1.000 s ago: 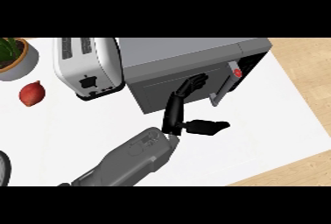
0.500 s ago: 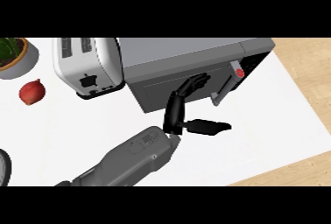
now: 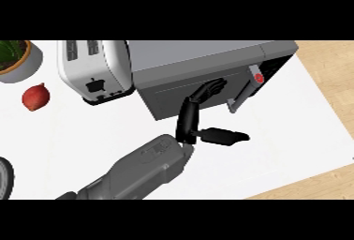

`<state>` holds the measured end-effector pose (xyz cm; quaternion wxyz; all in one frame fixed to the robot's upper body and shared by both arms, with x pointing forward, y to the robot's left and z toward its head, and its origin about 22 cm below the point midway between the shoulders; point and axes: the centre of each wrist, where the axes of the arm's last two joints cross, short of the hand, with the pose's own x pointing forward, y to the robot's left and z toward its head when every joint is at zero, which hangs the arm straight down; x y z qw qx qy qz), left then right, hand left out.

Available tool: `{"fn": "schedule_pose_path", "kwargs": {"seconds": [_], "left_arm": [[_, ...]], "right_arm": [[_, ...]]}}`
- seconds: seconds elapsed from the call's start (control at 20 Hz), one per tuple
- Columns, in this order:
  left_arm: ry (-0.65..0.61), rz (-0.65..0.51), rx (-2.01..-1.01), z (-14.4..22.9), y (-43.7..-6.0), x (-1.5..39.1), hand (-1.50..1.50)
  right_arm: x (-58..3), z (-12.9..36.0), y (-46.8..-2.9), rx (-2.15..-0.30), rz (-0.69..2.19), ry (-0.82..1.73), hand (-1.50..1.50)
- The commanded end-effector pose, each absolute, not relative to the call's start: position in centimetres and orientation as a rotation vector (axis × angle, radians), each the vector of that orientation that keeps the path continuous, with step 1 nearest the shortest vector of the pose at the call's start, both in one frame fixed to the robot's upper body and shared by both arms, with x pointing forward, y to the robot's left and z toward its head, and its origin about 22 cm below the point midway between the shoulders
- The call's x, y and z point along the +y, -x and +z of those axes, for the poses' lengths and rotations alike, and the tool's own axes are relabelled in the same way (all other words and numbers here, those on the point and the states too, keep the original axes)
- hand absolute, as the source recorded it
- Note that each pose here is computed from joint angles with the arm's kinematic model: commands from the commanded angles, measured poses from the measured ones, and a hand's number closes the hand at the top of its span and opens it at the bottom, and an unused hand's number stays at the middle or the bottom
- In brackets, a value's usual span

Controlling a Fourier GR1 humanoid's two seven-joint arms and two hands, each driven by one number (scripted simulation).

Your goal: Pick up the milk, place it into the microwave and close the microwave

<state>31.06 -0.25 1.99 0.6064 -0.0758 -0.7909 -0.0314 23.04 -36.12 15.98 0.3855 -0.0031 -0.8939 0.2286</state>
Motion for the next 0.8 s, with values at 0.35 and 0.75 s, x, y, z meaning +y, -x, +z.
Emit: {"fn": "schedule_pose_path", "kwargs": {"seconds": [0.35,0.75], "left_arm": [[0.089,0.017,-1.829,3.1,-33.8,0.4,-1.5],[0.081,0.023,-1.844,2.6,-33.7,0.6,-1.5]], "right_arm": [[-36.5,13.6,-24.8,-2.191,0.41,-0.247,-1.5],[-38.3,14.6,-25.8,-2.187,0.39,-0.284,-1.5]]}}
